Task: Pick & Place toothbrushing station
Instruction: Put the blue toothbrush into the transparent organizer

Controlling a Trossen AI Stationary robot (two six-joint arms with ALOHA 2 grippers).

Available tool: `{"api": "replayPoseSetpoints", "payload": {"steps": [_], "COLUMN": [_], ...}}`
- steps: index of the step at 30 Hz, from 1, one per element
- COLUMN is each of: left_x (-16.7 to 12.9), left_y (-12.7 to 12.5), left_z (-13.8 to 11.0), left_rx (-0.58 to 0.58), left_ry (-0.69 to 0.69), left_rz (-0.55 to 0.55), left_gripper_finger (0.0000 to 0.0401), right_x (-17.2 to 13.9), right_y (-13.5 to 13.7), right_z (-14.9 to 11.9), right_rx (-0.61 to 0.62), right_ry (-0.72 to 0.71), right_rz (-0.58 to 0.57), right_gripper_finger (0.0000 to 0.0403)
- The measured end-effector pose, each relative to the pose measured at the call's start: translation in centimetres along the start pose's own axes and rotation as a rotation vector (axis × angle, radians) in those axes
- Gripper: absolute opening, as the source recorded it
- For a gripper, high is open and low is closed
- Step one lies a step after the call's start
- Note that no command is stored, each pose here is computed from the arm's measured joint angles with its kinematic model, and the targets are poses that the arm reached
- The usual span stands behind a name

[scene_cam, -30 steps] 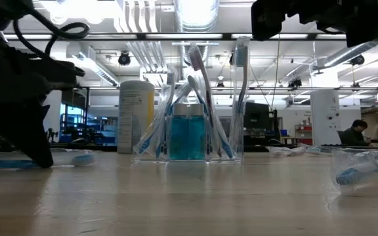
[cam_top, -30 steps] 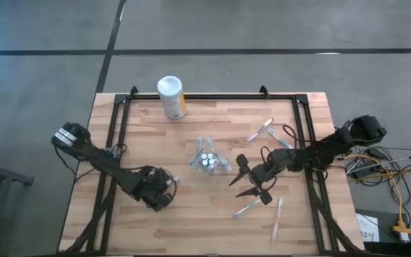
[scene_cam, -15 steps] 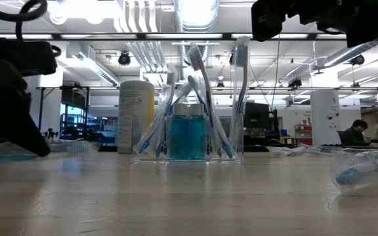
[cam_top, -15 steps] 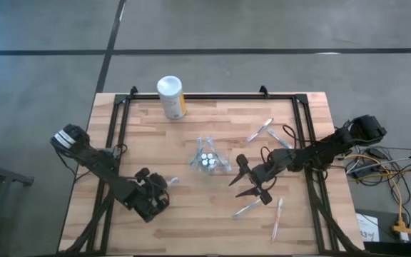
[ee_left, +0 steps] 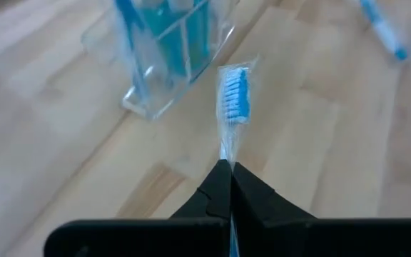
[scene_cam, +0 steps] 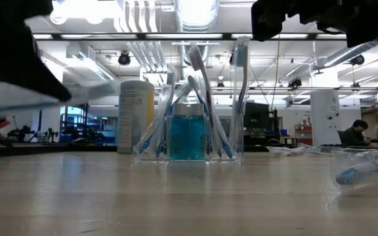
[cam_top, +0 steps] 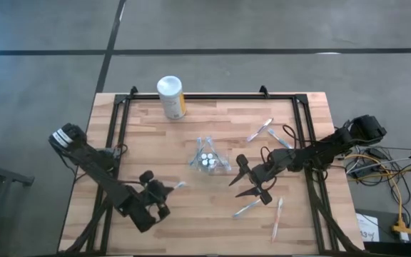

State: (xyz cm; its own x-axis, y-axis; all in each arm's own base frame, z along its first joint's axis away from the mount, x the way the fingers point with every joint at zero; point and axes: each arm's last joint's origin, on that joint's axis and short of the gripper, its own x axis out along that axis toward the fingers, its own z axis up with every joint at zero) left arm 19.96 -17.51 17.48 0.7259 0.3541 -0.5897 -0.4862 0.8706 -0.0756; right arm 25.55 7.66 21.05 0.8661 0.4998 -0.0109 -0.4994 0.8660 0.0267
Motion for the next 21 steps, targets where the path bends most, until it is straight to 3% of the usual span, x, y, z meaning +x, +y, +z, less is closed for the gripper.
{"api": "replayPoseSetpoints", "payload": {"steps": [8, 21], "left_x": [-2.1, -5.3], "left_y": [-0.9, -1.2], "left_z": [1.7, 1.5], "left_rx": [0.031, 0.082], "left_ry": [-0.101, -0.355], "left_rz": [-0.009, -0.011], "left_gripper_finger": [0.0000, 0.0000], "right_x": [0.0, 0.1], "right_y": [0.0, 0.0], "right_z": [0.1, 0.2], "right_rx": [-0.001, -0.007], "right_ry": [-0.004, -0.006], "right_rz": [0.000, 0.001], "right_gripper_finger": [0.0203, 0.0203]}}
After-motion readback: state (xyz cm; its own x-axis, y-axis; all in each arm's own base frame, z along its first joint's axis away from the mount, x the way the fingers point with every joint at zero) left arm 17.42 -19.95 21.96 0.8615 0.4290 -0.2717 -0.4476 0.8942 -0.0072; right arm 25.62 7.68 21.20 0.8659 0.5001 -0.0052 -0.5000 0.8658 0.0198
